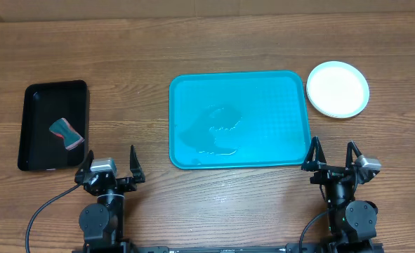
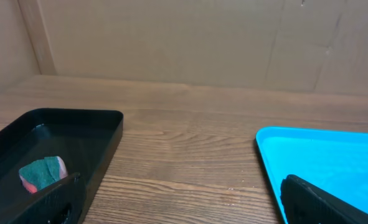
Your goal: Clean dirty plates on tray and stack at the side
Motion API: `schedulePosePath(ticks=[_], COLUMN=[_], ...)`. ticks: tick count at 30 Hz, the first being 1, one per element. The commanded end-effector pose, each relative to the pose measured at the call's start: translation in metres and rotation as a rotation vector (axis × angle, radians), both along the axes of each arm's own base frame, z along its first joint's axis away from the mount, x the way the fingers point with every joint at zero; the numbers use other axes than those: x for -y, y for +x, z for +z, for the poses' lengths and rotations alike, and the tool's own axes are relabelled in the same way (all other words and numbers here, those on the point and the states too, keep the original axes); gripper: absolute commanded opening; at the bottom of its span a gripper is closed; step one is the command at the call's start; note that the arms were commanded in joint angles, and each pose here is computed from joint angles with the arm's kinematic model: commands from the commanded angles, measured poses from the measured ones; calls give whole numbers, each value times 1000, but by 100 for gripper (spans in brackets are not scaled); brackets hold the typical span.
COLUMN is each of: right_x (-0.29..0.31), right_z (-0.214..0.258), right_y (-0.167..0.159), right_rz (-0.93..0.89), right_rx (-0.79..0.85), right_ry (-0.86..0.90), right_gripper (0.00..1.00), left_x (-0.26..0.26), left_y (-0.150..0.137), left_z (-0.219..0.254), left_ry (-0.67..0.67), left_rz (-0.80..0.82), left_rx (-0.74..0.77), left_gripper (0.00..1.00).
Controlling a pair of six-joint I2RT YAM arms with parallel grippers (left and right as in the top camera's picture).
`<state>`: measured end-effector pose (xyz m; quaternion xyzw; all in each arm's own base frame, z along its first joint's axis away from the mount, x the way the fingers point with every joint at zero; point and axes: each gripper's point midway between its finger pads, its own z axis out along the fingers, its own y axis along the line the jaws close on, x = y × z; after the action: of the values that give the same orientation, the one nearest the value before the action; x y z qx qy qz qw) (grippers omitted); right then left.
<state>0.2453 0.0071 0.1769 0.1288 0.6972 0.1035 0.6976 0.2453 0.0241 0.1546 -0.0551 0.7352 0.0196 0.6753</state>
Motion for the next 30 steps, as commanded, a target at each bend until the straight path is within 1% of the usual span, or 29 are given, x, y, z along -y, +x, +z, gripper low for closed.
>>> schedulePosePath(ticks=[1, 21, 27, 30], right_x=[0, 2, 4, 8], right_z=[-2, -2, -2, -2], right_y=[0, 0, 0, 0], right_rz=[-2, -8, -18, -33], right_rx=[4, 4, -6, -11], right_ry=[-3, -5, -192, -241], right_gripper=[100, 100, 100, 100], left_x=[4, 4, 4, 4], left_y=[0, 0, 0, 0], left_z=[2, 2, 2, 2], left_ry=[25, 25, 25, 25], left_rz=[-20, -20, -20, -20], left_rx=[9, 9, 9, 9], left_gripper=[100, 100, 100, 100])
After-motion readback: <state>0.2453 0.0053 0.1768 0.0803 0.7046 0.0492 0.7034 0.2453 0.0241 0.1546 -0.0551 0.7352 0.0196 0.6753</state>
